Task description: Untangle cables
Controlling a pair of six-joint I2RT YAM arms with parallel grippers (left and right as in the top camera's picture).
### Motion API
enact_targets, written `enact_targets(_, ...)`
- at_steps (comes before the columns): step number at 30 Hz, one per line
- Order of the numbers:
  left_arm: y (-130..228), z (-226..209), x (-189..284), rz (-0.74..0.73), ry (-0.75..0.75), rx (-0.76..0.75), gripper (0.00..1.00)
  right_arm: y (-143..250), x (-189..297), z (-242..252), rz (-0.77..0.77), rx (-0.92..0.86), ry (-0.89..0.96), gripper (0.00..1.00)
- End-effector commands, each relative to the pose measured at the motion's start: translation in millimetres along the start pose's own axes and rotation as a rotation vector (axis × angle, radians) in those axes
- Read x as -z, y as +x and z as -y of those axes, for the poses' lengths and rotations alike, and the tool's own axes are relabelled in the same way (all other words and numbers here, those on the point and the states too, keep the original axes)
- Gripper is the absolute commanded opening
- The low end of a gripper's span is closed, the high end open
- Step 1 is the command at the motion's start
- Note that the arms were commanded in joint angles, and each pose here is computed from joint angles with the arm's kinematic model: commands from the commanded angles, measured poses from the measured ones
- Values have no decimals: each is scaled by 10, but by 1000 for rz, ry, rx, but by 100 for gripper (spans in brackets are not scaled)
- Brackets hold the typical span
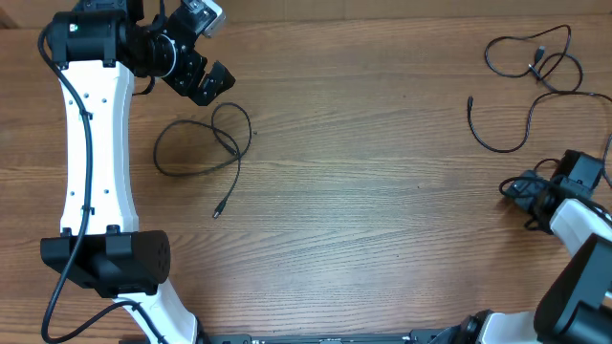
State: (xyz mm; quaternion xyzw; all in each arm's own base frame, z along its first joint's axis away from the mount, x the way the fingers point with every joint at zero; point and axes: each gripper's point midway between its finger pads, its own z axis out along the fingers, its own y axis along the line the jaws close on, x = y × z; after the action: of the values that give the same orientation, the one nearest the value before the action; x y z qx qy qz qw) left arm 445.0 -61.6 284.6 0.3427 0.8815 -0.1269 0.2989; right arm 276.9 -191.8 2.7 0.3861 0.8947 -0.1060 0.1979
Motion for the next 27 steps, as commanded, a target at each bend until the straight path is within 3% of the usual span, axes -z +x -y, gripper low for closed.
enact_targets(1,-51,18,17,11,-2,-3,100,160,-94,-26,-66,8,-22,100)
enact_targets(14,-51,18,17,11,-2,-3,100,43,-122,-62,-19,24,-35,100)
enact_targets(27,-51,18,17,11,-2,-3,100,207,-596,-109,-60,65,-34,100)
